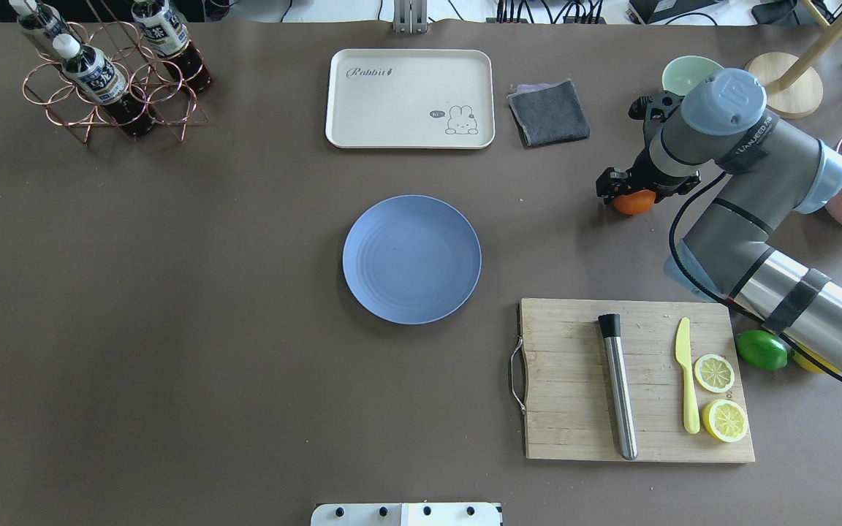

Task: Pick orange to plate
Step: 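Carry the orange with the right gripper over the blue plate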

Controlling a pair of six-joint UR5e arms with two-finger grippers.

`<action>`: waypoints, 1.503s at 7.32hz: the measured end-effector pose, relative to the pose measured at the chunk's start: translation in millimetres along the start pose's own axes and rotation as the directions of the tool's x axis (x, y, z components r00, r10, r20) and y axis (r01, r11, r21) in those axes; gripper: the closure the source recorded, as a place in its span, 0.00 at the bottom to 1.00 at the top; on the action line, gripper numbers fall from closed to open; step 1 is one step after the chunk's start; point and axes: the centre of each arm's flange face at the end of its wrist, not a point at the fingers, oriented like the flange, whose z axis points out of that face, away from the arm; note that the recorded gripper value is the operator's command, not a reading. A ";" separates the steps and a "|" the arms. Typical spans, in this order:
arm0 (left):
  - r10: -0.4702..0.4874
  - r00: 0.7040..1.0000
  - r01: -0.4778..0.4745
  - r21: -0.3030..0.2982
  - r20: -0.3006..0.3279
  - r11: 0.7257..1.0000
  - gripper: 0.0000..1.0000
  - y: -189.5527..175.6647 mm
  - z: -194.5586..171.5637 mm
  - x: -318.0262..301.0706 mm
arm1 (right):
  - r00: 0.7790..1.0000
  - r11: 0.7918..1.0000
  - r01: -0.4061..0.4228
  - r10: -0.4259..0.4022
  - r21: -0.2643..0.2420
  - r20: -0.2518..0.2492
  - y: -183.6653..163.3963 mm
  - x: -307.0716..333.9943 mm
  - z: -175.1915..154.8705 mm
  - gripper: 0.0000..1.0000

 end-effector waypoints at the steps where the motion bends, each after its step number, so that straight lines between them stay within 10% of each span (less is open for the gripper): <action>1: -0.001 1.000 0.001 -0.001 -0.001 1.000 0.02 2.3 1.3 -0.3 | 1.000 1.000 -0.013 0.013 0.007 0.004 0.3 -5.7 -3.0 1.00; 5: -0.005 1.000 0.005 -0.006 -0.004 1.000 0.02 8.7 5.0 -1.8 | 0.986 0.987 -0.163 0.162 0.001 0.028 -7.1 -122.2 -58.6 1.00; 11: -0.009 0.999 0.009 0.001 -0.037 1.000 0.02 10.7 5.6 0.7 | 0.941 0.941 -0.339 0.339 0.003 -0.018 98.9 -362.3 -72.2 1.00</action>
